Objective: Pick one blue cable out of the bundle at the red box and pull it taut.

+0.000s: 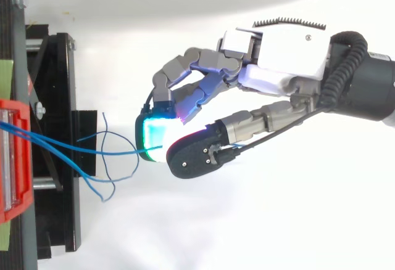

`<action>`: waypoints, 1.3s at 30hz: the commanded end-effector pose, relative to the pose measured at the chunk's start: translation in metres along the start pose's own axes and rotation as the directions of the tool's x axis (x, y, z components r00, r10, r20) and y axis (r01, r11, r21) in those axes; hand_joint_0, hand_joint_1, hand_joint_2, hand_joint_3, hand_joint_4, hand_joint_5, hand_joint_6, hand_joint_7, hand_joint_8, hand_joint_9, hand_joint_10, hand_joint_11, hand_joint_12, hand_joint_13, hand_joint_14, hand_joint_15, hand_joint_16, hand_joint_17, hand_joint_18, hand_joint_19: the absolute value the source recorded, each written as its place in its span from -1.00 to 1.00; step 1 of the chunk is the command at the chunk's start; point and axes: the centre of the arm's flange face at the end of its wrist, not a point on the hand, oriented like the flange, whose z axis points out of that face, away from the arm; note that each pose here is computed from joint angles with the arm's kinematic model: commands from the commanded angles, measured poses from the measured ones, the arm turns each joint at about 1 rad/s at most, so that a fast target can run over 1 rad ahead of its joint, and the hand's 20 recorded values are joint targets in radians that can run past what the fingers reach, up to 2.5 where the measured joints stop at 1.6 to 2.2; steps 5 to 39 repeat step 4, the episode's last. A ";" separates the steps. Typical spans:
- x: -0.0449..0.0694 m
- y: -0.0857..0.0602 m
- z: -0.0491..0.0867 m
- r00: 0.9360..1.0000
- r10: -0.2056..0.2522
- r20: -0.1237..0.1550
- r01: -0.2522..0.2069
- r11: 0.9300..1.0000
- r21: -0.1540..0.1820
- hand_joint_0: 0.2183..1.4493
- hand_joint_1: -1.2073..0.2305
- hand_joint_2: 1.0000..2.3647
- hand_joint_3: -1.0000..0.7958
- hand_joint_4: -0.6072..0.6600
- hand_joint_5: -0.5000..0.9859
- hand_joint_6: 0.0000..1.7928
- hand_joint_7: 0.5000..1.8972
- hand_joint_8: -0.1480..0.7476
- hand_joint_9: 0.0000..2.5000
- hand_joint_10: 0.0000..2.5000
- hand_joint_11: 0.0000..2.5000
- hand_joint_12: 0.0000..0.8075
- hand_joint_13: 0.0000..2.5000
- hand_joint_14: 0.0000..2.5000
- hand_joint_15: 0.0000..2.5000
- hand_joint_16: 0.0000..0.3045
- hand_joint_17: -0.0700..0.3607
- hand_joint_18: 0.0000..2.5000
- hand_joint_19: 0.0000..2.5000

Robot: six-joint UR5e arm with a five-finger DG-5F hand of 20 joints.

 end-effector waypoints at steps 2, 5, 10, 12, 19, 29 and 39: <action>0.000 0.000 0.000 1.000 0.000 0.000 0.000 1.000 -0.001 -0.29 -0.33 -0.97 0.03 -0.34 -0.56 0.07 -0.13 -0.10 -0.26 -0.99 -0.24 -0.08 -0.56 -0.99 -0.75 -0.69 -0.18 -0.63 -0.88; 0.000 0.000 0.000 1.000 0.000 0.000 0.000 1.000 -0.001 -0.29 -0.33 -0.97 0.04 -0.34 -0.56 0.07 -0.12 -0.10 -0.26 -0.99 -0.24 -0.08 -0.56 -0.99 -0.75 -0.69 -0.18 -0.62 -0.88; 0.000 0.000 0.000 1.000 0.000 0.000 0.000 1.000 -0.001 -0.29 -0.33 -0.97 0.04 -0.34 -0.56 0.07 -0.12 -0.10 -0.26 -0.99 -0.24 -0.08 -0.56 -0.99 -0.75 -0.69 -0.18 -0.62 -0.88; 0.000 0.000 0.000 1.000 0.000 0.000 0.000 1.000 -0.001 -0.29 -0.33 -0.97 0.04 -0.34 -0.56 0.07 -0.12 -0.10 -0.26 -0.99 -0.24 -0.08 -0.56 -0.99 -0.75 -0.69 -0.18 -0.62 -0.88; 0.000 0.000 0.000 1.000 0.000 0.000 0.000 1.000 -0.001 -0.29 -0.33 -0.97 0.04 -0.34 -0.56 0.07 -0.12 -0.10 -0.26 -0.99 -0.24 -0.08 -0.56 -0.99 -0.75 -0.69 -0.18 -0.62 -0.88; 0.000 0.000 0.000 1.000 0.000 0.000 0.000 1.000 -0.001 -0.29 -0.33 -0.97 0.04 -0.34 -0.56 0.07 -0.12 -0.10 -0.26 -0.99 -0.24 -0.08 -0.56 -0.99 -0.75 -0.69 -0.18 -0.62 -0.88; 0.000 0.000 0.000 1.000 0.000 0.000 0.000 1.000 -0.001 -0.29 -0.33 -0.97 0.04 -0.34 -0.56 0.07 -0.12 -0.10 -0.26 -0.99 -0.24 -0.08 -0.56 -0.99 -0.75 -0.69 -0.18 -0.62 -0.88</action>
